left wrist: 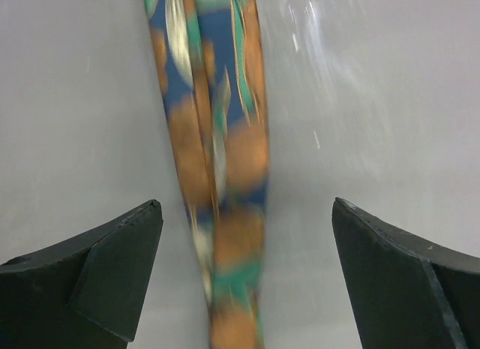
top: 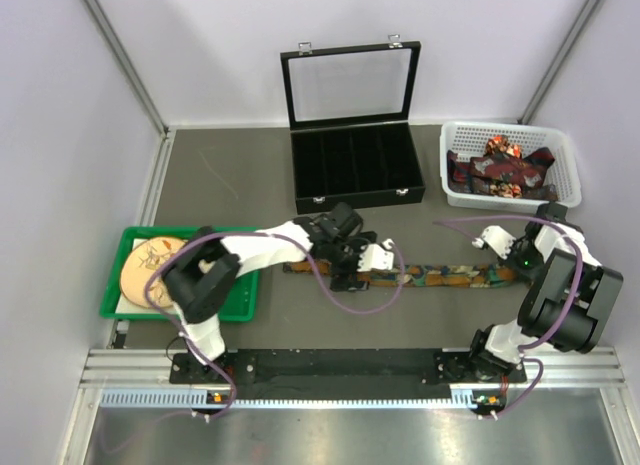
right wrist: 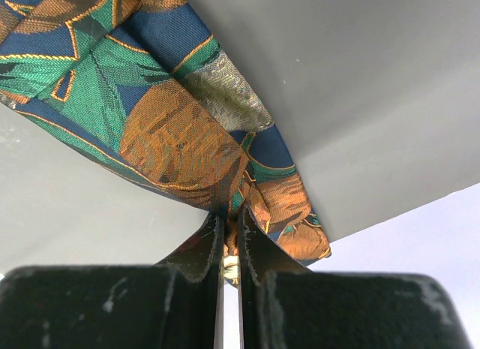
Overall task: Roll the ties
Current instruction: Flatten out the tie at the center of the board.
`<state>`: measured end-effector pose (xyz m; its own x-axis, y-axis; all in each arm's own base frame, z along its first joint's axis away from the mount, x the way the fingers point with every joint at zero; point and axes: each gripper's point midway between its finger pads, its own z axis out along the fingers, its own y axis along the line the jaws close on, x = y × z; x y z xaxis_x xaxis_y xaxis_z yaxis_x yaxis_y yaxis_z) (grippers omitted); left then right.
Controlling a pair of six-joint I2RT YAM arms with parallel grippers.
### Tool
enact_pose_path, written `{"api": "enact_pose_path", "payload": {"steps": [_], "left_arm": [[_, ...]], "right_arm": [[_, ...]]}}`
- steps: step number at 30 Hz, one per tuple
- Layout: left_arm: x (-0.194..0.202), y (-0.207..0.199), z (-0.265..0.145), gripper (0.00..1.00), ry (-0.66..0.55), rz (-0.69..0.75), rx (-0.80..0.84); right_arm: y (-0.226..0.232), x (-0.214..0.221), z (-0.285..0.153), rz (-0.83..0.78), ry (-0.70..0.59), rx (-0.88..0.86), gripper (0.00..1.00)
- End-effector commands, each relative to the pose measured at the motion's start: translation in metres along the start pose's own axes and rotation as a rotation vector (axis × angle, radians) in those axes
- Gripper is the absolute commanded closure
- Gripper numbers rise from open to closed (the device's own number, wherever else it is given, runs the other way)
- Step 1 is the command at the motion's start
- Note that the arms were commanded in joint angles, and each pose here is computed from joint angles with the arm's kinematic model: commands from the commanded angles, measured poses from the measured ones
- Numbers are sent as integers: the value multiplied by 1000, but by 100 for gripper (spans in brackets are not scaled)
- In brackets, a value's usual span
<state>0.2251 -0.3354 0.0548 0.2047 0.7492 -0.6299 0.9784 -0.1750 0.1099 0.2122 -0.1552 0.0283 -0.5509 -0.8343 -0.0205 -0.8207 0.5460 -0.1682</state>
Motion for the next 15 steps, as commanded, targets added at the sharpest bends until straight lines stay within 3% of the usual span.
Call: {"api": "enact_pose_path", "payload": {"steps": [1,8,10,15], "left_arm": [[-45,25,38,1,-100,24,-21],[-45,20,71,1,-93,-33,55],[-41,19,78,5,-79,-52,65],[-24,9,80,40,-9,-120,126]], "right_arm": [[-12,-5,-13,9,-31,43,100],[-18,-4,-14,-16,-28,79,100],[-19,-4,-14,-27,-27,88,100],[-32,-3,-12,-66,-16,137,100]]}}
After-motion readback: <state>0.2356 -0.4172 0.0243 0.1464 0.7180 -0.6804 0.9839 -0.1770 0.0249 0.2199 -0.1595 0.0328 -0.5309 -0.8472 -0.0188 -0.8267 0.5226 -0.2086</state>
